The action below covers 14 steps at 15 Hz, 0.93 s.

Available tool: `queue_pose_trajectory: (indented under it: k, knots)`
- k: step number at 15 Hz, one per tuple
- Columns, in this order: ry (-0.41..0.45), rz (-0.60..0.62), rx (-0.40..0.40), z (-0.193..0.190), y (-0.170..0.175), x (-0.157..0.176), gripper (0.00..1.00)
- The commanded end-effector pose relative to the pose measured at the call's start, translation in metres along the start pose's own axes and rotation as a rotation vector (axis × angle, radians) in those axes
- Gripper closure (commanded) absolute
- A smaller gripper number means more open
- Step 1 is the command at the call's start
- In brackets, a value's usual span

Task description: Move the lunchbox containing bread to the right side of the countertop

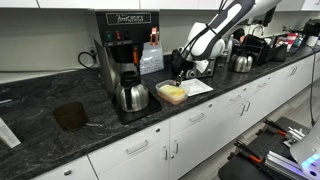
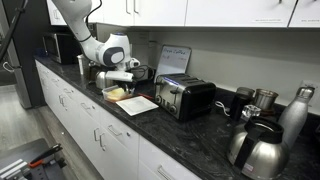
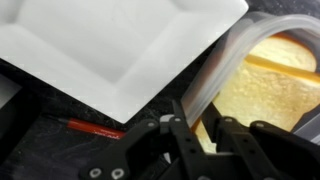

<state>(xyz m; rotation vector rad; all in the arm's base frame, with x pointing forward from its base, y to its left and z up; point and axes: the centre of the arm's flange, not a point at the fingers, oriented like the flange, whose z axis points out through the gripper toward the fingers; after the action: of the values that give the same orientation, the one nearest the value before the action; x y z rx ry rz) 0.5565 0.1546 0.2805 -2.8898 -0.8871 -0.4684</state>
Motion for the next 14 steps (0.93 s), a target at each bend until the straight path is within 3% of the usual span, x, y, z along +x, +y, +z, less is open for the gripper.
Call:
queue_pose_trajectory:
  k: [1, 6, 9, 14]
  knots:
    - [0.054, 0.016, 0.038, -0.028, -0.001, -0.005, 0.99]
    - [0.099, 0.070, 0.096, -0.050, -0.014, -0.014, 0.98]
    - [0.107, 0.072, 0.075, -0.062, -0.014, -0.020, 0.98]
    - [0.061, 0.070, -0.178, -0.122, 0.026, -0.052, 0.98]
